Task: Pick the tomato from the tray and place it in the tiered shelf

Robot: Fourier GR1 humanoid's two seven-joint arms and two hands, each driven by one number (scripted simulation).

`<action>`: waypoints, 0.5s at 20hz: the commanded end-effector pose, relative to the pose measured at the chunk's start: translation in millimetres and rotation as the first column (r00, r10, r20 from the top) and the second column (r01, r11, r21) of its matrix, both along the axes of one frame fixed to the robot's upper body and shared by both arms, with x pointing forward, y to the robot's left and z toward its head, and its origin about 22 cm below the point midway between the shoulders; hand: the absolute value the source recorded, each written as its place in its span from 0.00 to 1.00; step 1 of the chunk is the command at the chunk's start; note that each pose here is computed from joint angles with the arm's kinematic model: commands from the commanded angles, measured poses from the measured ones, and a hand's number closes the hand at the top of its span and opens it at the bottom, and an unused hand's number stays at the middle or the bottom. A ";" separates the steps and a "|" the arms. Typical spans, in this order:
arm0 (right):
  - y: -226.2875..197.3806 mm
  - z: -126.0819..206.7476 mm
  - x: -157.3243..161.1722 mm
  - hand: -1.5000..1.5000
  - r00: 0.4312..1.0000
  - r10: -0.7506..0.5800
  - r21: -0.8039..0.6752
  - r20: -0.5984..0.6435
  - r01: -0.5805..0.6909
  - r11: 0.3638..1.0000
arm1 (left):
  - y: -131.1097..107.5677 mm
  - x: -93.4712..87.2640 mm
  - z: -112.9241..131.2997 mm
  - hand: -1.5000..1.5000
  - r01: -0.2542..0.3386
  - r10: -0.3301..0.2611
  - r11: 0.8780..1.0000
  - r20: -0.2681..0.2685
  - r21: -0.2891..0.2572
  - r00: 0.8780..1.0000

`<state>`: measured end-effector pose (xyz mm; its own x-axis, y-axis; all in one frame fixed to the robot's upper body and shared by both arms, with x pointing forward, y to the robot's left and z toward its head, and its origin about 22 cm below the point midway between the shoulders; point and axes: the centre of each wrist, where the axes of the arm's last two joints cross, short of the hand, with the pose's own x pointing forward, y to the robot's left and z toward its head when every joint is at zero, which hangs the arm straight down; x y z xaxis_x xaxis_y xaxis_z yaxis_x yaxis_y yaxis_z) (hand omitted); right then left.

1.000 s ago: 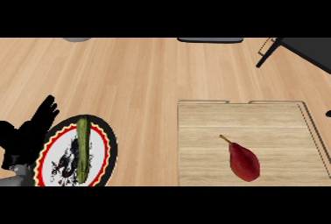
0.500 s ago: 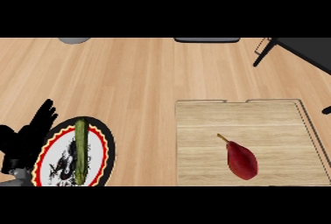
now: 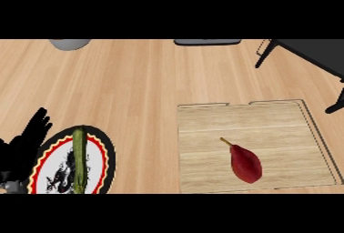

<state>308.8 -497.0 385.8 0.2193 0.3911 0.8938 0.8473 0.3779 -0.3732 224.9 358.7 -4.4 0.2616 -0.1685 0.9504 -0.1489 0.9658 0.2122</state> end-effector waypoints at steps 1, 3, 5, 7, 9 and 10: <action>-9.9 37.0 -55.6 0.00 0.997 -0.082 -0.022 -0.009 0.082 0.996 | 0.0 -8.1 6.2 0.50 -0.012 0.012 1.000 0.009 0.004 1.000; -23.8 47.7 -89.3 0.00 0.996 -0.075 -0.015 -0.040 0.074 0.997 | 4.1 -13.0 -7.7 0.50 -0.034 0.034 0.999 -0.026 -0.010 0.999; -24.6 59.6 -115.1 0.00 0.995 -0.076 -0.007 -0.062 0.076 0.997 | 8.7 -5.3 -4.0 0.50 -0.048 0.048 0.999 -0.018 -0.008 0.999; -41.4 58.8 -145.2 0.00 0.993 -0.062 0.008 -0.102 0.063 0.998 | 6.2 -14.6 -12.5 0.50 -0.047 0.047 0.999 -0.013 0.003 0.999; -32.4 81.1 -181.2 0.00 0.996 -0.052 -0.025 -0.070 0.050 0.998 | 18.1 -20.9 -4.8 0.50 -0.074 0.074 0.997 -0.004 0.001 0.997; -41.9 76.2 -195.1 0.00 0.997 -0.044 -0.016 -0.058 0.043 0.999 | 11.9 -10.5 -17.4 0.50 -0.066 0.065 0.998 -0.001 -0.010 0.998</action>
<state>167.7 -534.6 446.0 0.2887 0.3743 0.8812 0.8424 0.3381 -0.4197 212.2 368.9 -14.1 0.2769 -0.1525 0.9487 -0.1951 0.9578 0.2109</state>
